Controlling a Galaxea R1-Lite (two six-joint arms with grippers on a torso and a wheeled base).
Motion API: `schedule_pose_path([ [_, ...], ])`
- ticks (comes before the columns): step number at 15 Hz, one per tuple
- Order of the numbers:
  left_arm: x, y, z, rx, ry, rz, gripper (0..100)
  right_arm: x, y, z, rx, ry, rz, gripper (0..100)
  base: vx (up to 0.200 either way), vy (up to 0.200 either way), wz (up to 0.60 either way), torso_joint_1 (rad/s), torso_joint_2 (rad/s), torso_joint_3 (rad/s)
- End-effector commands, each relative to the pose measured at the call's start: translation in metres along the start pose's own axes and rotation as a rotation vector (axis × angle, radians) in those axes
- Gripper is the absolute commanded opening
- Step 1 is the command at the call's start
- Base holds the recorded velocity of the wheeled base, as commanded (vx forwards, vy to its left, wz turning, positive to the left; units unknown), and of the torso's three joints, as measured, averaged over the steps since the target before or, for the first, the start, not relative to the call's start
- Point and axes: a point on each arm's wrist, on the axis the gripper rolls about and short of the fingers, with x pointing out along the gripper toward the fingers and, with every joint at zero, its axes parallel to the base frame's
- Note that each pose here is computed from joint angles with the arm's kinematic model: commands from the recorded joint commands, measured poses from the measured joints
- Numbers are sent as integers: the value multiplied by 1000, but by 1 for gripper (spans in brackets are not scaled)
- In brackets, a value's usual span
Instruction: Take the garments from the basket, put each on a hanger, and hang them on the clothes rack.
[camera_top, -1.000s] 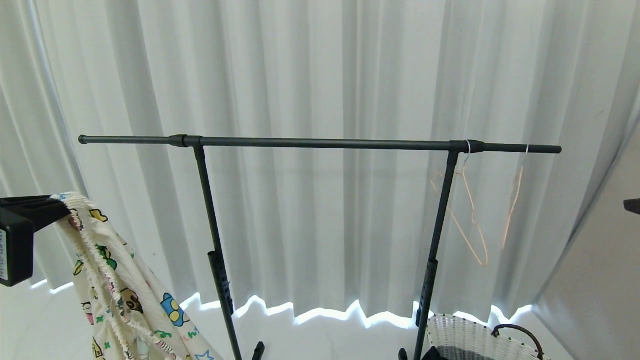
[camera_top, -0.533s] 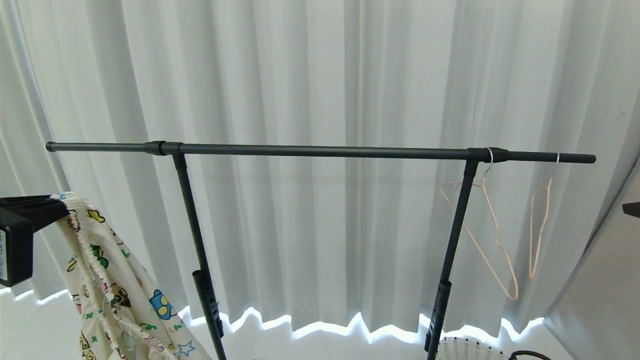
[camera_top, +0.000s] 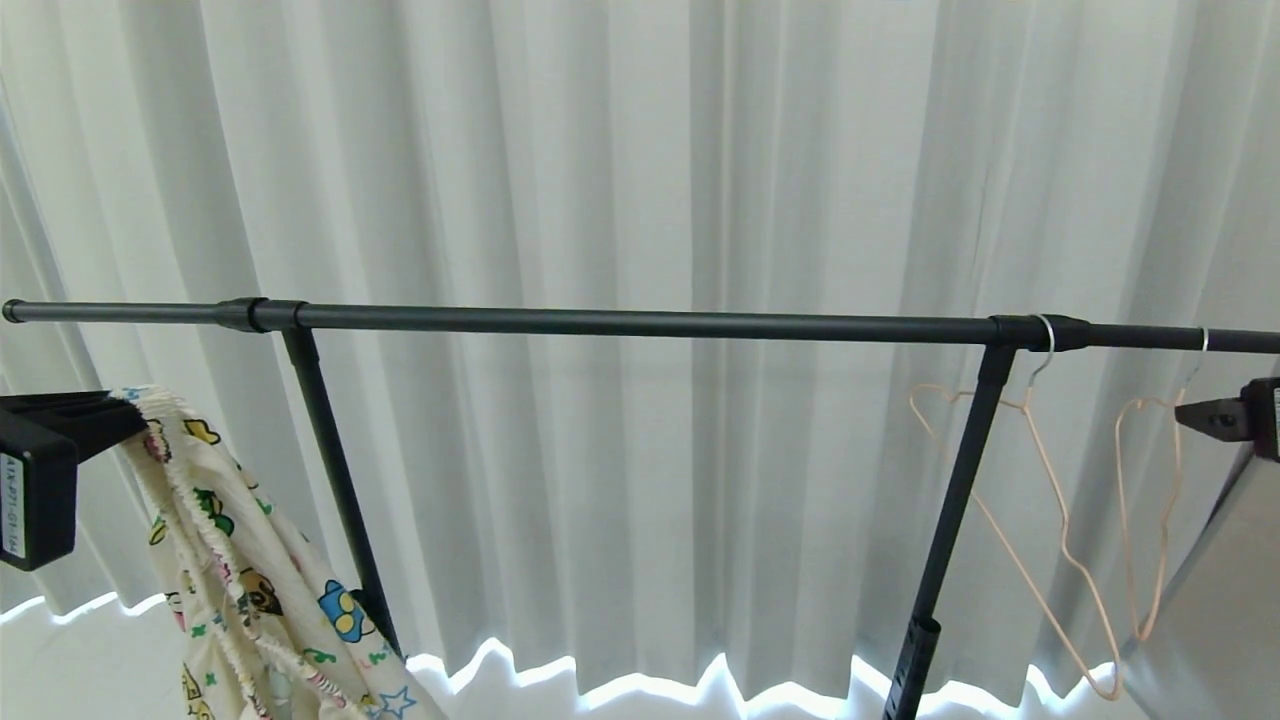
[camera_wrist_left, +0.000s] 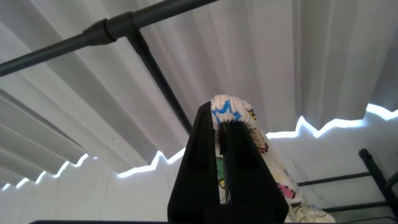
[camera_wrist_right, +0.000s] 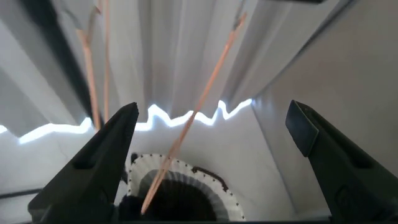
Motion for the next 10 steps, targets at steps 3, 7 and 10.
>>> schedule_pose_path([
  [3, -1, 1, 2, -2, -23, 7, 0, 61, 10, -21, 89, 176, -57, 100, 0, 0, 0, 0, 0, 0],
  [7, -1, 1, 3, -3, -36, 12, 0, 105, 20, -27, 272, 251, -193, 100, 0, 0, 0, 0, 0, 0],
  [10, 0, 1, 3, -3, -33, 11, 0, 124, 26, -28, 335, 273, -215, 100, 0, 0, 0, 0, 0, 0],
])
